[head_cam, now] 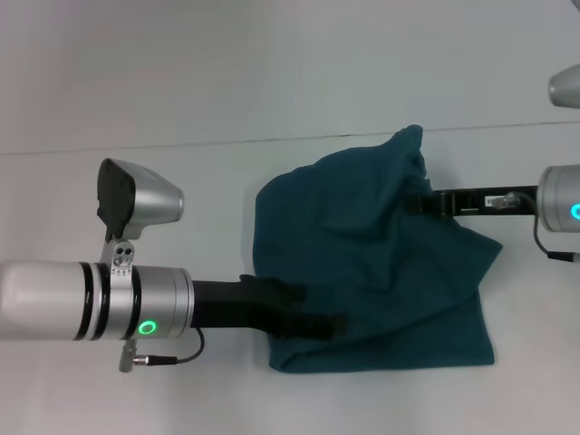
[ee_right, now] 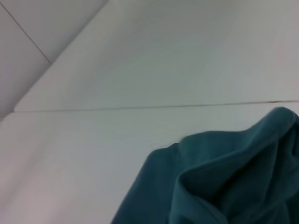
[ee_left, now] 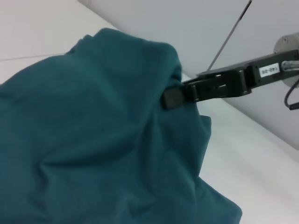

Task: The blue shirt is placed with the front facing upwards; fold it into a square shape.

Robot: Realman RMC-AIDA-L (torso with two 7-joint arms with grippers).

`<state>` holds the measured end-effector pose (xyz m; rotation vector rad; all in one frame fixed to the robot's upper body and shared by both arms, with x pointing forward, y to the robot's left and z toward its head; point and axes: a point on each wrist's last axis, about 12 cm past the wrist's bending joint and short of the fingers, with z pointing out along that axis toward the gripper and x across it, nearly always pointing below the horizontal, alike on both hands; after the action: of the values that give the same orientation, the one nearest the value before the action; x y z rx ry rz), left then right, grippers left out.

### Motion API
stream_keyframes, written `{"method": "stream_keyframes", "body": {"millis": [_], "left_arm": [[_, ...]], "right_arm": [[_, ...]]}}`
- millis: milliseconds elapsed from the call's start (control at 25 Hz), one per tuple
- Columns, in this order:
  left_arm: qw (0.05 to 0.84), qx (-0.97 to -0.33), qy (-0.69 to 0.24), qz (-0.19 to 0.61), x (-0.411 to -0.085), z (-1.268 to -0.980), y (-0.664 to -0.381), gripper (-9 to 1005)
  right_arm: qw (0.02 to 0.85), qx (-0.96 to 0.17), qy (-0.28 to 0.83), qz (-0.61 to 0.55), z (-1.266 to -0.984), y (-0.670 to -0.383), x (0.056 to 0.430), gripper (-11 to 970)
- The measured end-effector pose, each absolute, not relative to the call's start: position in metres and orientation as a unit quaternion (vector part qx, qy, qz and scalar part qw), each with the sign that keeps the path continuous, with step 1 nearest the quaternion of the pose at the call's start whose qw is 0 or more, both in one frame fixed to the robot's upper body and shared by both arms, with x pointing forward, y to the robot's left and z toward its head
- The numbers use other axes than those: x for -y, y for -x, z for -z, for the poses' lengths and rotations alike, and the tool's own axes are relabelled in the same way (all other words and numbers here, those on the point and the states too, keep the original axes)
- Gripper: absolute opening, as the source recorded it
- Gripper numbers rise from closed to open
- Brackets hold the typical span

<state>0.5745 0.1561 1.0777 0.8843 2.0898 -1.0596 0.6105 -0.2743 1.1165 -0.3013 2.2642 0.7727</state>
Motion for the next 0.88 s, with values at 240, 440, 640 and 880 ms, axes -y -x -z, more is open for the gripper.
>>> {"method": "stream_keyframes", "body": {"millis": [240, 440, 640, 880], "left_arm": [[0.315, -0.791, -0.335, 0.404, -0.156, -1.08, -0.575, 918], [0.321, -0.789, -0.336, 0.403, -0.156, -1.083, -0.578, 918], [0.323, -0.789, -0.334, 0.403, -0.155, -1.085, -0.579, 917], [0.325, -0.788, -0.334, 0.403, -0.155, -1.087, -0.58, 917]], "right_arm": [[0.361, -0.864, 0.118, -0.331, -1.125, -0.598, 0.28, 111], [0.356, -0.854, 0.116, -0.361, -1.127, -0.587, 0.283, 111], [0.36, -0.842, 0.104, -0.389, -1.135, -0.575, 0.291, 112], [0.362, -0.837, 0.082, -0.402, -1.137, -0.566, 0.305, 112]]}}
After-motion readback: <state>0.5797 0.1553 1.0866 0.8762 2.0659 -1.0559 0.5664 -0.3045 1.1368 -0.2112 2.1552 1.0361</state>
